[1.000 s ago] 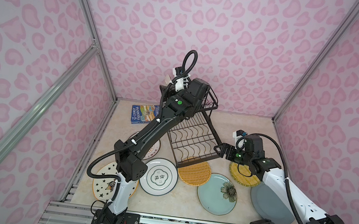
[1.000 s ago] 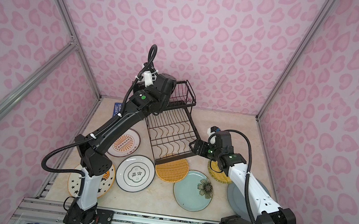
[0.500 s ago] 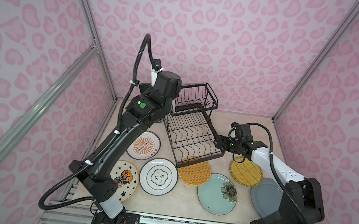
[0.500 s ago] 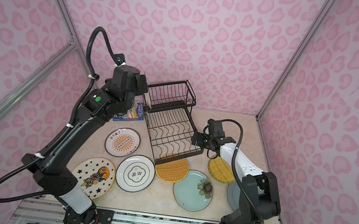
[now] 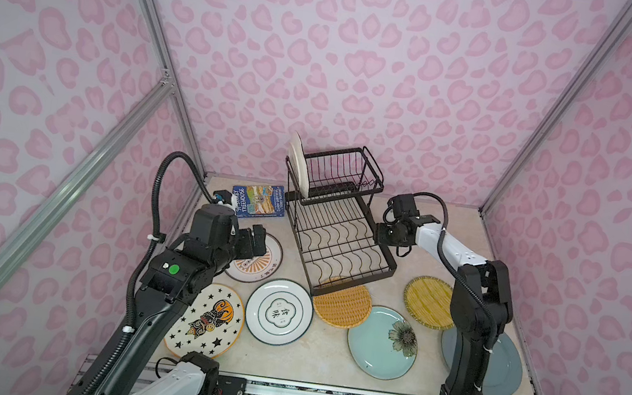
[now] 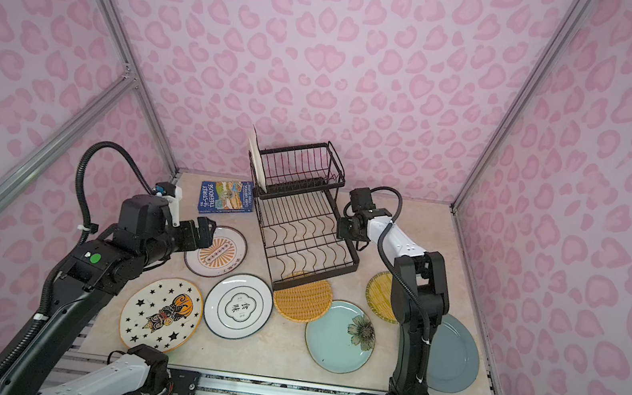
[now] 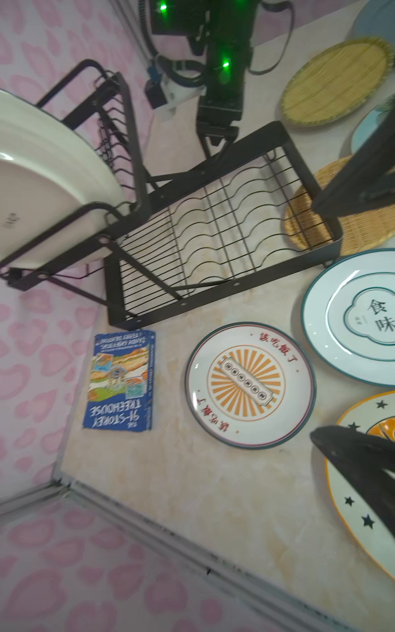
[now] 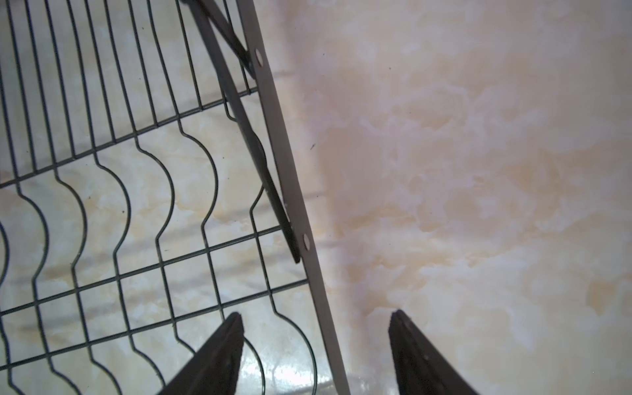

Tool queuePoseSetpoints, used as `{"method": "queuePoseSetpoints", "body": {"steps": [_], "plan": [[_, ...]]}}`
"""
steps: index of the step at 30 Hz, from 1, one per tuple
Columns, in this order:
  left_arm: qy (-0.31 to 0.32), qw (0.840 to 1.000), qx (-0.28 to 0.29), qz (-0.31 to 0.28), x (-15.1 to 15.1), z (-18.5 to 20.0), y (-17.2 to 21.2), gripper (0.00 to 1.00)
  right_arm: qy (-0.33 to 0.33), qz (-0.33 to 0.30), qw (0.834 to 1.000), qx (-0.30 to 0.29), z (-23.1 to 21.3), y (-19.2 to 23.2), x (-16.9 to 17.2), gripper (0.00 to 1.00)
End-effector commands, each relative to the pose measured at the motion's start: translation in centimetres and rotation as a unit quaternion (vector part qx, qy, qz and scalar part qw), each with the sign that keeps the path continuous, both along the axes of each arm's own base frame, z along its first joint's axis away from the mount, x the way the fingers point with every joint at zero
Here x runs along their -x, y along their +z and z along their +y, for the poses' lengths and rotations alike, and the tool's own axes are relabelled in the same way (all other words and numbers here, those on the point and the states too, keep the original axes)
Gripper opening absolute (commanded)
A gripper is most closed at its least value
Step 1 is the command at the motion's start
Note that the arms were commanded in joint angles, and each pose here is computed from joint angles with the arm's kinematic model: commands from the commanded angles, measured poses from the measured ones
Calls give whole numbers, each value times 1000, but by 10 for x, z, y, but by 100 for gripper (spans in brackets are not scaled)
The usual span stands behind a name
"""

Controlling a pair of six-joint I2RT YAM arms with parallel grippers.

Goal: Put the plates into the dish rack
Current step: 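Withdraw the left gripper from the rack while the right gripper moves toward the rack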

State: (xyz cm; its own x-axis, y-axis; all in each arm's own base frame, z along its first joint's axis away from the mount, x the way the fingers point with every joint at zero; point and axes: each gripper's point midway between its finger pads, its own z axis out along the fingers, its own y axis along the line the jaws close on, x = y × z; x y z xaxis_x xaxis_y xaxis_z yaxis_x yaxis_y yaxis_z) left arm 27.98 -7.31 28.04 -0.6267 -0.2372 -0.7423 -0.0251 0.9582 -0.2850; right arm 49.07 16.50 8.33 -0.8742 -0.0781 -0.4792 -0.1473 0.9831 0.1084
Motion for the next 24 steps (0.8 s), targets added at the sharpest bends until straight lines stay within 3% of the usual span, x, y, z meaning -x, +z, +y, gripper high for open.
{"method": "queuePoseSetpoints", "body": {"steps": [1,8,13,18,24], "plan": [[-36,997,64,6,4,-23,-8,97,27,37,998,36,-4,-18,6,61],[-63,991,116,34,-3,-45,-37,97,35,64,996,55,-7,-36,7,35],[-78,982,151,81,-14,-67,-86,97,28,61,996,54,-10,-37,9,26],[-84,977,152,121,-29,-82,-129,97,25,62,996,61,-15,-37,11,11],[-72,979,144,125,-42,-83,-134,97,6,61,997,52,-24,-36,15,0]]}}
